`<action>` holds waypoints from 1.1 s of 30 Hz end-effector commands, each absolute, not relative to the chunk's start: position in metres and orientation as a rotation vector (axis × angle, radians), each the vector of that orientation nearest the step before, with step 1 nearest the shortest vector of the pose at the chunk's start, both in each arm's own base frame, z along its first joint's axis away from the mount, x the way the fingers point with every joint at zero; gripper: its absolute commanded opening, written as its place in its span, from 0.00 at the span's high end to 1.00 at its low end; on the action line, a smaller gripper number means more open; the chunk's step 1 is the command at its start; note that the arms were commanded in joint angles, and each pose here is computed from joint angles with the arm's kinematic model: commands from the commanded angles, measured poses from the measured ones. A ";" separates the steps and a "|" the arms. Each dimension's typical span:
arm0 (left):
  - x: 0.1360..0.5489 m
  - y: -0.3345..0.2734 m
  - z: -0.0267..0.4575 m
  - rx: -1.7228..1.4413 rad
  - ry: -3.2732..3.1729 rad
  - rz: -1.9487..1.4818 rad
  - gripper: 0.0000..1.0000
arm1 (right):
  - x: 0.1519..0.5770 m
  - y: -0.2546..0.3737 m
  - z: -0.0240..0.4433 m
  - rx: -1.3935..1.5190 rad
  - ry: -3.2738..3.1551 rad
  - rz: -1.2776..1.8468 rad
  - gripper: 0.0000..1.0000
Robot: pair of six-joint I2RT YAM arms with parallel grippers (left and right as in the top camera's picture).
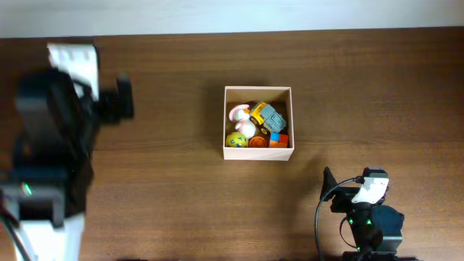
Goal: Pack container
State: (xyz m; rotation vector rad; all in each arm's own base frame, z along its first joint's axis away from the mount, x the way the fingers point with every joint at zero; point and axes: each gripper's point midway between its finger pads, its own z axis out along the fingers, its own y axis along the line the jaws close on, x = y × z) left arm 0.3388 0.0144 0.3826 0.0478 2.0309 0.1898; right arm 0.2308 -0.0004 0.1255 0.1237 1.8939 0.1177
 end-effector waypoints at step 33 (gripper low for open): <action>0.227 0.003 0.131 0.125 1.871 0.131 0.01 | 0.231 0.002 0.125 0.107 1.888 0.121 0.02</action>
